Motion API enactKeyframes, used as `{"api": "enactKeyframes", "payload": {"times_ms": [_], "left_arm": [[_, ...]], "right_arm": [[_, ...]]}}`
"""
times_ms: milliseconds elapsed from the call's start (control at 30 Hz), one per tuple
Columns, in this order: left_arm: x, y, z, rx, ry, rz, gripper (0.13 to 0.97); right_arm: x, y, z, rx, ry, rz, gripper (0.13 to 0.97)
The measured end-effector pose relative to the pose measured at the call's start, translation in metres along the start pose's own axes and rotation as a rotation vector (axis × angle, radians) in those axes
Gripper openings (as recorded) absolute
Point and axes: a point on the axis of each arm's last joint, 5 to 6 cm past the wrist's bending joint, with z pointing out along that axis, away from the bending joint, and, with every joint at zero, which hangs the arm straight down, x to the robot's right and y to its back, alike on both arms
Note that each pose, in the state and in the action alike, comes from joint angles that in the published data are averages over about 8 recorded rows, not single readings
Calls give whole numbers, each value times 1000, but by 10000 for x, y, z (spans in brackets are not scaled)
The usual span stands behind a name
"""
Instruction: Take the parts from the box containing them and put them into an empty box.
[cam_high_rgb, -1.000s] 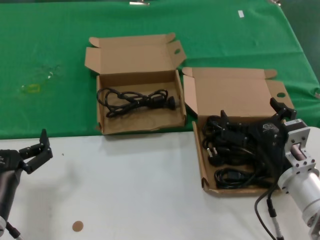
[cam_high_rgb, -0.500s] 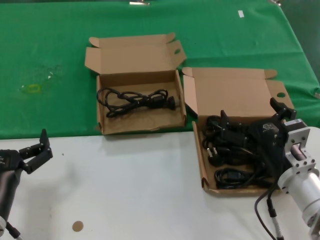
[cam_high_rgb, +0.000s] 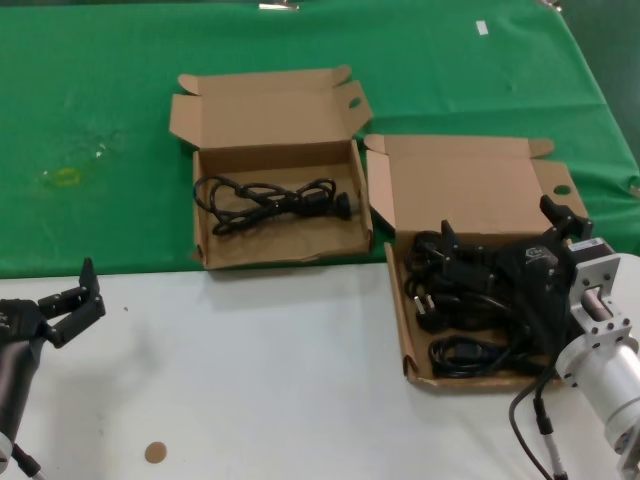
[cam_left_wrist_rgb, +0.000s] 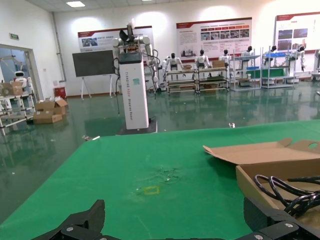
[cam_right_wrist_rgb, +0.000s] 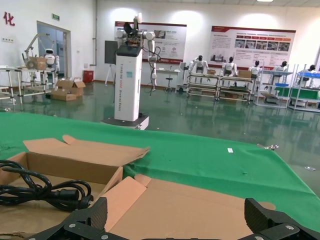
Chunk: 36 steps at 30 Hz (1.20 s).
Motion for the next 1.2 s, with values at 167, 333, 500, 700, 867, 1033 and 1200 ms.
{"api": "enactKeyframes", "payload": {"times_ms": [167, 333, 500, 700, 867, 1033, 1200], "left_arm": [[0, 0, 0, 0, 0, 0, 966], [0, 0, 0, 0, 0, 0, 966], [0, 0, 0, 0, 0, 0, 966], [0, 0, 0, 0, 0, 0, 966], [0, 0, 0, 0, 0, 0, 966], [0, 0, 0, 0, 0, 0, 966], [0, 0, 0, 0, 0, 0, 966]], "right_arm": [[0, 0, 0, 0, 0, 0, 966], [0, 0, 0, 0, 0, 0, 966], [0, 0, 0, 0, 0, 0, 966], [0, 0, 0, 0, 0, 0, 966], [0, 0, 0, 0, 0, 0, 966], [0, 0, 0, 0, 0, 0, 966], [0, 0, 0, 0, 0, 0, 966]]}}
